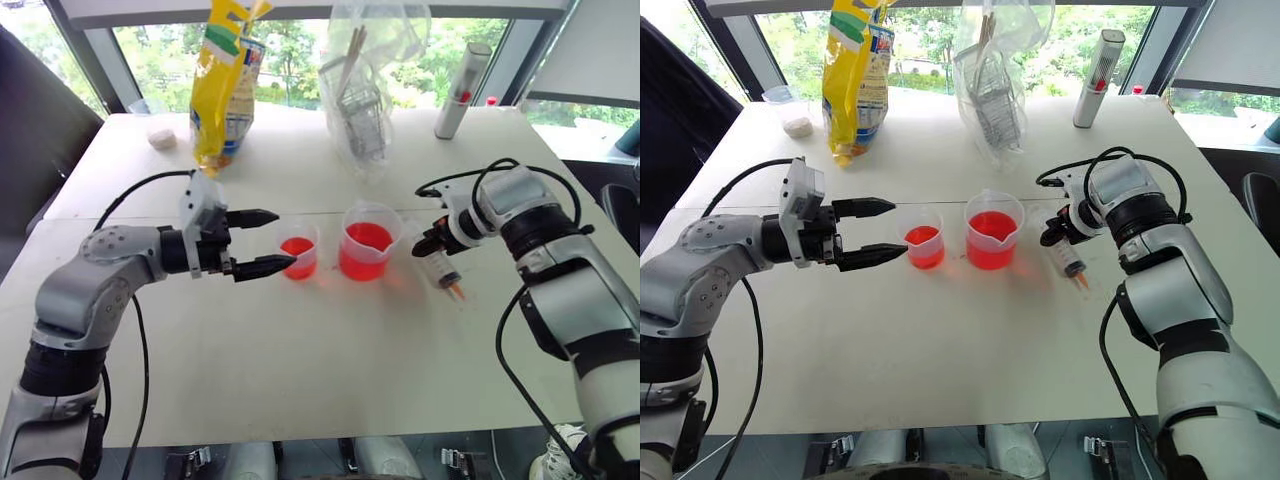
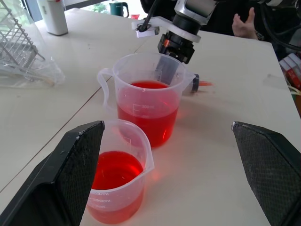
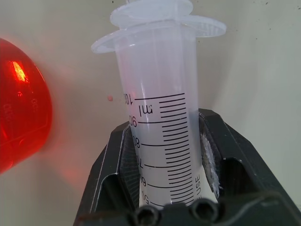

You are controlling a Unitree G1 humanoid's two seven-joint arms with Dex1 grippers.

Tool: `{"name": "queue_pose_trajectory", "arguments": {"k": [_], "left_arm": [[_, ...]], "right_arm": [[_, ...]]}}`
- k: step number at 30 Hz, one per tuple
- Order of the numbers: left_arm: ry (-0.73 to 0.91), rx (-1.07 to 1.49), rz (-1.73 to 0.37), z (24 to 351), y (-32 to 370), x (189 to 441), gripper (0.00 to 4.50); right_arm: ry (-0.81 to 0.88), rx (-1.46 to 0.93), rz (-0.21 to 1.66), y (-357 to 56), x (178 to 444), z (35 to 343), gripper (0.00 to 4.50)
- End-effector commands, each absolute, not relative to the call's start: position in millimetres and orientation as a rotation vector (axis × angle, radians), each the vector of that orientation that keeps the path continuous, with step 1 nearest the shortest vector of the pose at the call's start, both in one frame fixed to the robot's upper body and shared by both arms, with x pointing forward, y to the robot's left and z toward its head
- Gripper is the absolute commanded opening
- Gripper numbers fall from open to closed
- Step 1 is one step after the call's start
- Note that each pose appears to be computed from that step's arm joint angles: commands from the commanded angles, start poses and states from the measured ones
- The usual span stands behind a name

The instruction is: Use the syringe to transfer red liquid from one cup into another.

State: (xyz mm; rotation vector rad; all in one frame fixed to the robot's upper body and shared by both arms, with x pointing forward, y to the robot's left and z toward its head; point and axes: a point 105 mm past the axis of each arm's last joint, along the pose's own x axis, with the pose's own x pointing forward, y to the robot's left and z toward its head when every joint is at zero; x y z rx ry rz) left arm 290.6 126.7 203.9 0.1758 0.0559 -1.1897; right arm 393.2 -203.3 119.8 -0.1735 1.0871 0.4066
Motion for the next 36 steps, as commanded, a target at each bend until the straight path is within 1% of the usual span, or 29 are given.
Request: {"name": "queue_pose_trajectory", "arguments": {"k": [1,4,7,8,11,14,16,18,21,23,25,29,36], "left_arm": [[-0.006,0.199,-1.191,217.0,125.0,287.7,4.5],[-0.011,0.198,-1.191,218.6,124.2,289.0,4.5],[-0.014,0.198,-1.195,220.2,124.0,291.1,4.5],[-0.015,0.198,-1.198,220.8,123.8,291.9,4.5],[-0.019,0.205,-1.218,223.3,121.8,295.2,4.5],[-0.023,0.217,-1.235,226.4,120.7,300.7,4.5],[-0.035,0.227,-1.249,230.8,119.5,305.8,4.5],[-0.047,0.236,-1.266,235.1,117.3,309.4,4.5],[-0.07,0.249,-1.294,243.9,113.2,315.0,4.5],[-0.09,0.254,-1.312,251.6,109.8,318.8,4.5],[-0.103,0.261,-1.326,256.6,107.7,321.0,4.5],[-0.125,0.28,-1.349,265.8,104.0,322.8,4.5],[-0.184,0.282,-1.373,282.3,90.8,329.9,4.5]], "right_arm": [[1.083,-0.187,0.406,-201.7,394.8,121.2,1.4],[1.034,-0.164,0.384,-208.1,395.3,136.8,1.4],[0.889,-0.188,0.373,-216.7,392.1,170.5,1.4],[0.811,-0.224,0.37,-219.0,390.4,183.5,1.4],[0.501,-0.3,0.375,-216.4,380.5,233.4,1.4],[0.157,-0.349,0.383,-203.0,369.1,282.9,1.4],[-0.041,-0.293,0.42,-187.5,358.4,313.4,1.4],[-0.194,-0.217,0.485,-170.8,346.0,336.0,1.4],[-0.329,-0.063,0.601,-147.3,331.1,351.3,1.4],[-0.377,0.052,0.685,-132.4,325.5,351.0,1.4],[-0.382,0.104,0.706,-125.0,327.7,342.3,1.4],[-0.357,0.175,0.706,-115.4,337.6,304.6,1.4],[-0.325,0.162,0.682,-113.9,343.4,249.4,1.4]]}}
